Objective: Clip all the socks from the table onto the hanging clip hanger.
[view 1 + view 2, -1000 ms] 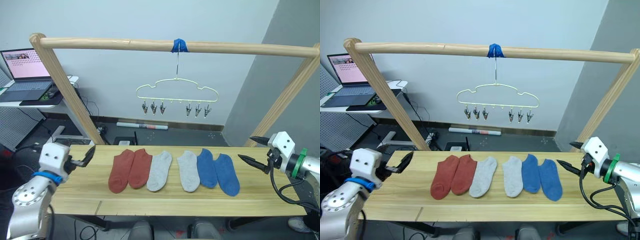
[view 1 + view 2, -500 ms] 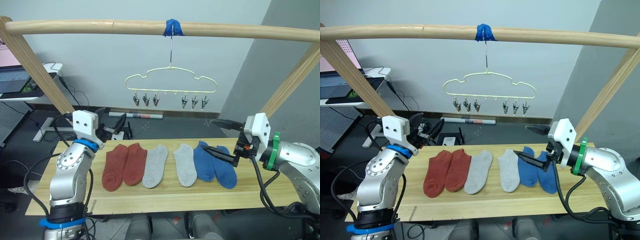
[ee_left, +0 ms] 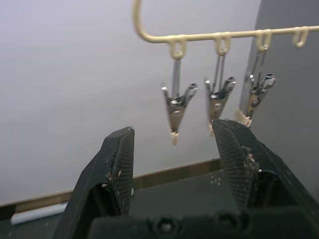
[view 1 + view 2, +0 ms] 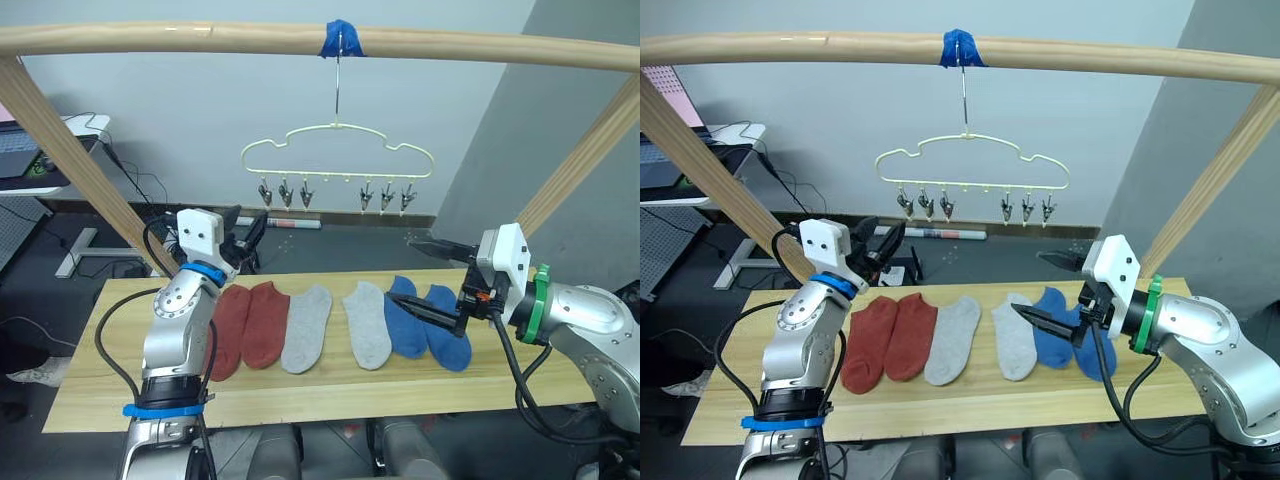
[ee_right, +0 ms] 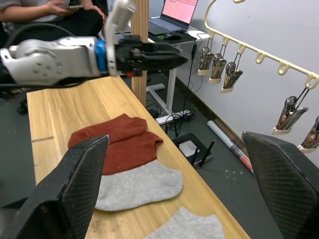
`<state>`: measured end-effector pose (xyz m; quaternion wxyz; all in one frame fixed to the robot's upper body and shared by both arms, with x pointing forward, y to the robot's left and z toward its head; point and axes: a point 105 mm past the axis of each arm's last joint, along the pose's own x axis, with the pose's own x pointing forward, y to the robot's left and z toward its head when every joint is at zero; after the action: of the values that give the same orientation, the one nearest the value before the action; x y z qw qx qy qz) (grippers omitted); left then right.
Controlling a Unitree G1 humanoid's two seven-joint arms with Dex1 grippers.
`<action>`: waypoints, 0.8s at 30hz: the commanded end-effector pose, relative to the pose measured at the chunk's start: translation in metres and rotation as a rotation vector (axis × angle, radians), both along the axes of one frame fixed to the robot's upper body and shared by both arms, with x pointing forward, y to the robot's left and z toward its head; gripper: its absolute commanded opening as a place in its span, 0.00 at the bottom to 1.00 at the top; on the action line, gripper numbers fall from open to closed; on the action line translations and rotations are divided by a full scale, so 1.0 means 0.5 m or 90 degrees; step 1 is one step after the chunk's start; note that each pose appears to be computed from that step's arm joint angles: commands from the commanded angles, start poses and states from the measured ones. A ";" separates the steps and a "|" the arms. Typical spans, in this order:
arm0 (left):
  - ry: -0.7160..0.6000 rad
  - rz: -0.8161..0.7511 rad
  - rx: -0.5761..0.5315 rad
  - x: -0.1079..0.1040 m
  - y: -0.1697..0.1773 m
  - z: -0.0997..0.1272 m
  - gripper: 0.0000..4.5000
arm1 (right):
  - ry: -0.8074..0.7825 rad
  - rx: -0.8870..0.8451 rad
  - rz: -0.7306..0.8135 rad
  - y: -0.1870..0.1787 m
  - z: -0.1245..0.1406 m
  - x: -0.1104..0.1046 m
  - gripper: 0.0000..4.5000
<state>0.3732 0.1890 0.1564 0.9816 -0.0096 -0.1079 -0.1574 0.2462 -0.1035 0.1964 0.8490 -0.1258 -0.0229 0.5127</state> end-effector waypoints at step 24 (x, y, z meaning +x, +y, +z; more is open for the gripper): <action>-0.117 0.052 -0.022 0.059 -0.006 0.077 0.60 | -0.042 0.034 0.053 0.037 0.050 0.005 1.00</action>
<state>0.4034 0.1903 0.1771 0.9797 -0.0124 -0.1687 -0.1080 0.2513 -0.0867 0.2122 0.8335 -0.1094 -0.0468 0.5396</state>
